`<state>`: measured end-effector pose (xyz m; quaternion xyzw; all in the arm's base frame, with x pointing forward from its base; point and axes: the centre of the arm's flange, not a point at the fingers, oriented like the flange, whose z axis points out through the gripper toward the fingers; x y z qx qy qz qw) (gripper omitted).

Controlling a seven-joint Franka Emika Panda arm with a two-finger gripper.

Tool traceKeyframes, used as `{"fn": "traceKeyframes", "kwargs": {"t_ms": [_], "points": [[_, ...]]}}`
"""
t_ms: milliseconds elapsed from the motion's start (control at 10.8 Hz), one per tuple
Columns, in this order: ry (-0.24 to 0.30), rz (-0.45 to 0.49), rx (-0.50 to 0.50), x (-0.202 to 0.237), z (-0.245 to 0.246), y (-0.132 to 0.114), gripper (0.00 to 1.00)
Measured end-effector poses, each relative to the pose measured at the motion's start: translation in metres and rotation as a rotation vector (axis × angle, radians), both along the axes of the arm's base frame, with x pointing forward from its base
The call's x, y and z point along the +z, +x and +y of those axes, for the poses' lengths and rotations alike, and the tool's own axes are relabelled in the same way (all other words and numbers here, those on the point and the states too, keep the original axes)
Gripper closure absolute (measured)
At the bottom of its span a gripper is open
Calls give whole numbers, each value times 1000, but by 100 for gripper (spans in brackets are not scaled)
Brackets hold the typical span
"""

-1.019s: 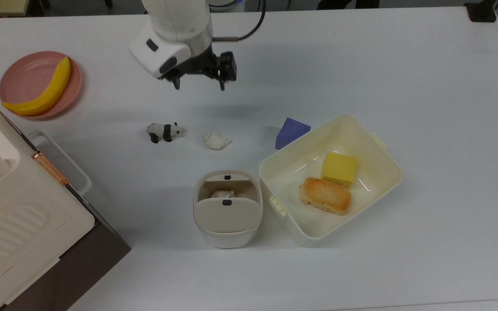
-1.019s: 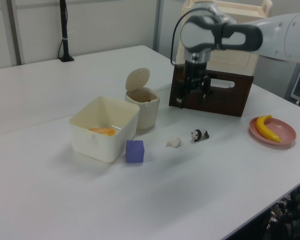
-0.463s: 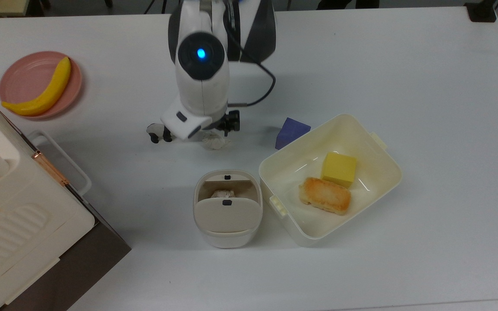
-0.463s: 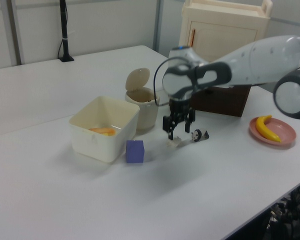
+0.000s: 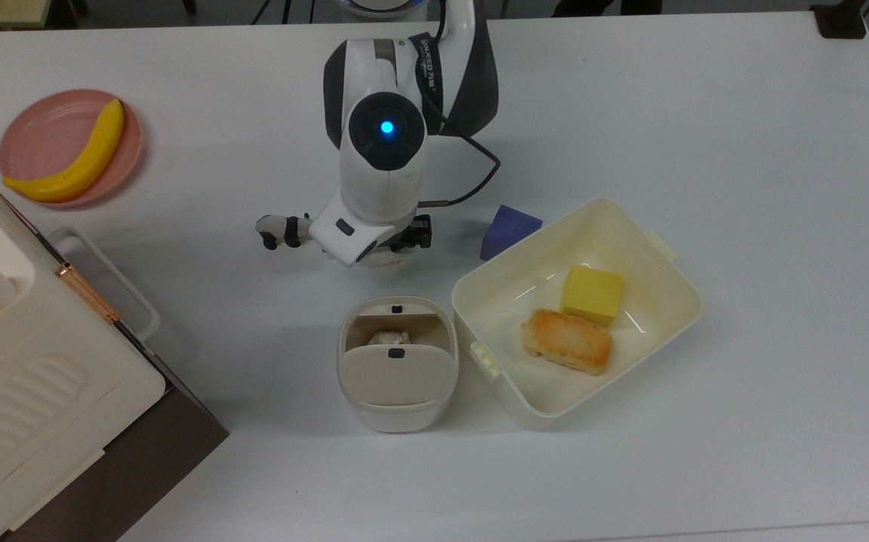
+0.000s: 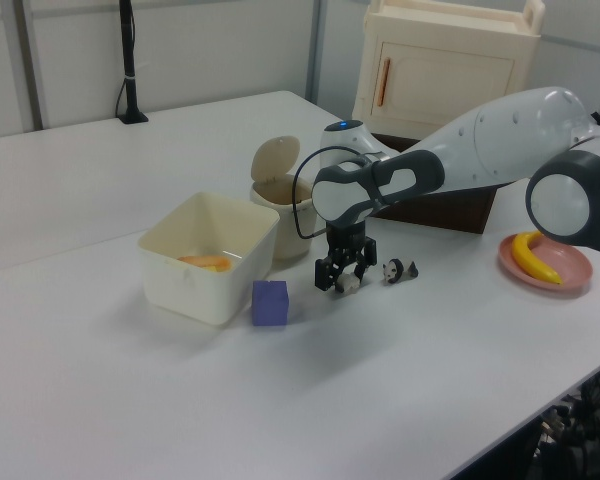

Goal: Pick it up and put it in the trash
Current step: 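Close the gripper on the white paper piece and lift it, then carry the paper piece over the white trash bin and release it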

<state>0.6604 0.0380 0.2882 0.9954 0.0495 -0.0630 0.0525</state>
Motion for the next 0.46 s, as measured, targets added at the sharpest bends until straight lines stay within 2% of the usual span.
{"fn": "traceKeyframes", "kwargs": {"t_ms": [185,278,463], "points": [[4,-32,0,20,3,2,83],[7,-60,-2,39,3,3,92],[29,-135,-19,102,4,12,92]]}}
